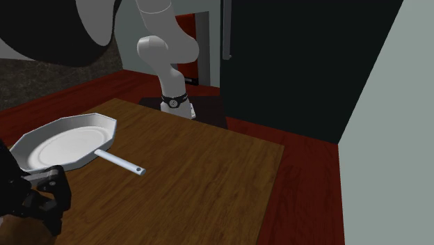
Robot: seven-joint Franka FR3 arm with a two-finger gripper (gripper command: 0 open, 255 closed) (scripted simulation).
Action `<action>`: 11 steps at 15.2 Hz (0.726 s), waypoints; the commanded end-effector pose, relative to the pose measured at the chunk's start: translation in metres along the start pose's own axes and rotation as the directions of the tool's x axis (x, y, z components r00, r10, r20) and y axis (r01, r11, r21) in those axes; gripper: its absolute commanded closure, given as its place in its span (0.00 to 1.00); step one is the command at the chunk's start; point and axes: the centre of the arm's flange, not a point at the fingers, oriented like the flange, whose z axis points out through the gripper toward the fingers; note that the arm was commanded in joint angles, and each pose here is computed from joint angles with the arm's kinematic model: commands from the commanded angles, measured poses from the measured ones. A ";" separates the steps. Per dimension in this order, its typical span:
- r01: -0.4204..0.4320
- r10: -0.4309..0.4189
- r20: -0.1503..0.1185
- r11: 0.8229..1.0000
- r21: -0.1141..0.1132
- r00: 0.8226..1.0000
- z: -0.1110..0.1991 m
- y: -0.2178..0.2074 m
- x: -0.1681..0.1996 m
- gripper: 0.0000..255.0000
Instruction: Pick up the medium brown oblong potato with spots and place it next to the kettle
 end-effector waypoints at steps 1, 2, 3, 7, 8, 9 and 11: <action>0.000 0.000 -0.001 1.000 0.000 1.000 0.011 0.000 0.001 1.00; 0.000 0.000 -0.001 1.000 0.000 1.000 0.016 -0.001 0.001 1.00; 0.000 0.000 -0.001 1.000 0.000 1.000 0.021 -0.001 0.001 1.00; 0.000 0.000 -0.001 1.000 0.000 1.000 0.042 -0.002 0.001 1.00; 0.000 0.000 -0.001 1.000 0.000 1.000 0.048 -0.002 0.001 1.00; 0.000 0.000 -0.001 1.000 0.000 1.000 0.053 -0.003 0.001 1.00; 0.000 0.000 -0.001 1.000 0.000 1.000 0.060 -0.003 0.001 1.00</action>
